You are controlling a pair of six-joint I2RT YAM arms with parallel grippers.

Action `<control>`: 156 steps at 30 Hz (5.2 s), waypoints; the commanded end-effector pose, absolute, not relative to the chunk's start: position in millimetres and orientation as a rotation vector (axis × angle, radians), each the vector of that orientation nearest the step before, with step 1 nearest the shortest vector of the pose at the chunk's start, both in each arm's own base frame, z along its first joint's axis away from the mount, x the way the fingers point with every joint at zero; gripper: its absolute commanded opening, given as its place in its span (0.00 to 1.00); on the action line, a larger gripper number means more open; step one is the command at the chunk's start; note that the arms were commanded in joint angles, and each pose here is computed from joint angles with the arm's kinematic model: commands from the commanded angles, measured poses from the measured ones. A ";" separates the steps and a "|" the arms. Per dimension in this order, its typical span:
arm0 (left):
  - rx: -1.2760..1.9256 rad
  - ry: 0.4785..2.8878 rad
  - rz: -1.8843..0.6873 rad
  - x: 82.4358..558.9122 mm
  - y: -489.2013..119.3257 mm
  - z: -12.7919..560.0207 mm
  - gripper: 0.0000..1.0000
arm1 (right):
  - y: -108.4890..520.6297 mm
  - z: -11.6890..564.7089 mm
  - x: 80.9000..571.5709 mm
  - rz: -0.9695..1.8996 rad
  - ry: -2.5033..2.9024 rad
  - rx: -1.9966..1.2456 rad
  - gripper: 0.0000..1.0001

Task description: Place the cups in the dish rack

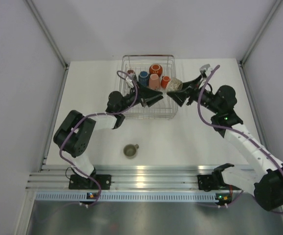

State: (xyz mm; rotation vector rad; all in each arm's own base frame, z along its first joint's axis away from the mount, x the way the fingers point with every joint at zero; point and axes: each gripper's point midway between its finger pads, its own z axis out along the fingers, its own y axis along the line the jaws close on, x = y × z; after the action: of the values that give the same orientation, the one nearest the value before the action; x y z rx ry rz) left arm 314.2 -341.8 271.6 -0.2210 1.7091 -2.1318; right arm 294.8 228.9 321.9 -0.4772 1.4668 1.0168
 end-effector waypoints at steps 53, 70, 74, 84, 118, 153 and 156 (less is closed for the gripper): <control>-0.091 1.820 -0.568 358.1 -168.7 278.3 0.49 | 267.4 103.8 361.4 0.280 2.611 -0.810 0.00; -0.094 1.803 -0.568 355.2 -162.4 285.8 0.50 | 254.5 78.8 348.4 0.167 2.704 -0.847 0.00; -0.097 1.806 -0.560 355.5 -160.9 284.6 0.51 | 253.8 78.2 347.9 0.161 2.714 -0.847 0.29; -0.102 1.810 -0.551 354.8 -158.7 283.3 0.53 | 255.2 82.4 345.4 0.150 2.699 -0.872 0.76; -0.195 2.127 -0.316 255.8 -104.4 178.4 0.52 | 231.4 286.7 339.1 0.341 2.067 -0.571 0.81; -0.163 2.498 -0.376 150.0 -151.6 63.8 0.52 | 218.2 256.4 315.4 0.484 2.090 -0.479 0.82; -0.162 2.520 -0.353 149.0 -151.4 58.2 0.52 | 218.4 252.5 315.7 0.485 2.097 -0.481 0.82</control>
State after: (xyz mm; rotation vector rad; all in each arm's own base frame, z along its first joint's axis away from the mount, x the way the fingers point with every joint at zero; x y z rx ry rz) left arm 150.6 -150.1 61.5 -0.1546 2.5043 -0.3616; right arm 308.8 216.3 245.0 -0.5056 2.1367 0.4619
